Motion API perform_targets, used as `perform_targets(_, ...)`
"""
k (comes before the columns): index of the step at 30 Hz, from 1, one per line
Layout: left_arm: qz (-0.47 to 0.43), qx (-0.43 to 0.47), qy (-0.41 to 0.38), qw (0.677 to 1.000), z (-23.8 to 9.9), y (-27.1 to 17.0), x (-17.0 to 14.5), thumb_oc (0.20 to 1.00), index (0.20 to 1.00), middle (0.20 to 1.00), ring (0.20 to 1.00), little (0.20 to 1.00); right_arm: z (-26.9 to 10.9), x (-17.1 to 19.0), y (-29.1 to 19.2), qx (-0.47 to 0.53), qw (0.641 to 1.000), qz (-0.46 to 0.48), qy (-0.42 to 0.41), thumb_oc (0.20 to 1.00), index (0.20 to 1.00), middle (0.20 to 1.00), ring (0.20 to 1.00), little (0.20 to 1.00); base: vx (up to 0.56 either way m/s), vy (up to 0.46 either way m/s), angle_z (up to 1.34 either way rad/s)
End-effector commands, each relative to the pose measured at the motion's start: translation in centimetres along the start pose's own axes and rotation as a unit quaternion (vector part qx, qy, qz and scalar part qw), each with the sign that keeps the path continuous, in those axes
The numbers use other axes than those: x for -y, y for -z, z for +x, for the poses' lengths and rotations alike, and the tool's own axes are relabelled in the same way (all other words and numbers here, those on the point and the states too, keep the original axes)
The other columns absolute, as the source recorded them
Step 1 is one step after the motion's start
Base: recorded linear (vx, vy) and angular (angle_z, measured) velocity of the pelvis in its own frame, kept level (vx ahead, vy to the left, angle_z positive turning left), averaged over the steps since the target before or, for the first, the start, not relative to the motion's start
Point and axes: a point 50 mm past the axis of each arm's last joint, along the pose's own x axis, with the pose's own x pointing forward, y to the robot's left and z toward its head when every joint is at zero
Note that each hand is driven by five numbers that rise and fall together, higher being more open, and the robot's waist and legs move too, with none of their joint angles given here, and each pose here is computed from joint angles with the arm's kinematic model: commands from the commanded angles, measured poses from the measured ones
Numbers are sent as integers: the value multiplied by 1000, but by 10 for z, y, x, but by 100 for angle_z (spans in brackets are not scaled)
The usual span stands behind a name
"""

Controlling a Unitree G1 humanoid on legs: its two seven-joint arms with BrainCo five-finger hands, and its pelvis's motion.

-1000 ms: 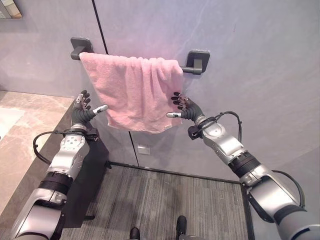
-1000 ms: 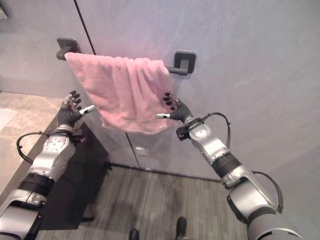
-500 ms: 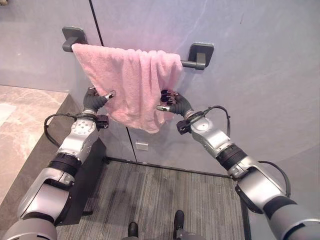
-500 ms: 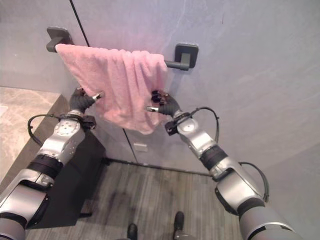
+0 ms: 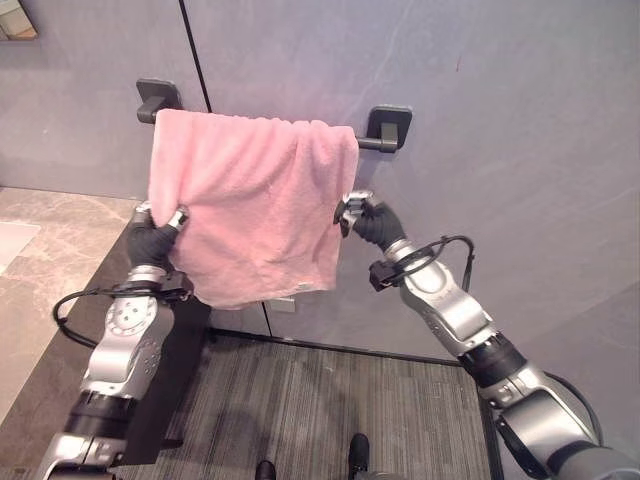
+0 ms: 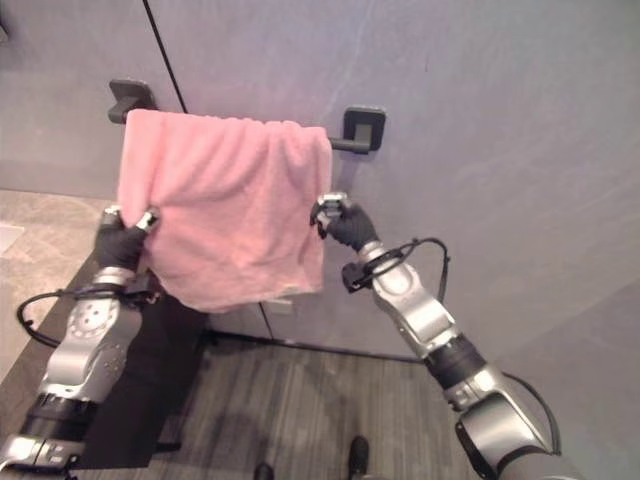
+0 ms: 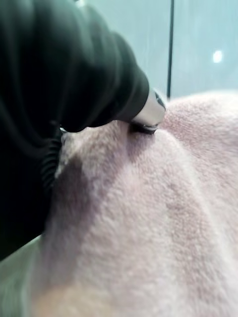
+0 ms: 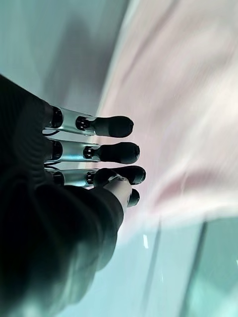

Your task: Put brush and paste in cup on sink, flatten towel.

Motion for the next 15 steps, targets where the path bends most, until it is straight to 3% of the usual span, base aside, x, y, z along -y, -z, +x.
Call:
perform_targets(1,17,100,-8,995,16,-34,0,200,200,200,200,200,13,-1,-37,110,994,-4,-10,200,200,200,200,200,0,0,0)
perform_targets(3,22,117,-21,993,13,-40,-3,200,200,200,200,200,12,-5,-39,119,993,6,-13,200,200,200,200,200,0,0,0)
perform_targets(4,30,118,-26,992,12,-40,-5,247,247,247,247,247,12,-5,-36,115,993,1,-13,200,200,200,200,200,-30,-3,3)
perform_targets(5,40,119,-29,992,12,-40,-6,260,260,260,260,260,13,-4,-34,108,994,-14,-8,297,297,297,297,297,-51,-2,4)
perform_targets(6,41,115,-34,992,13,-37,-8,235,235,235,235,235,15,-5,-26,90,996,-15,-4,674,674,674,674,674,-56,-2,5)
perform_targets(7,40,106,-37,993,14,-33,-7,209,209,209,209,209,16,-6,-22,76,997,-19,-5,1000,1000,1000,1000,1000,-56,-5,7)
perform_targets(11,45,95,-21,994,24,-30,1,200,200,200,200,200,24,10,11,-20,995,-95,22,1000,1000,1000,1000,1000,-81,-4,9)
perform_targets(15,44,102,-16,994,26,-33,4,200,200,200,200,200,32,31,14,-43,987,-147,56,1000,1000,1000,1000,1000,-51,-1,6)
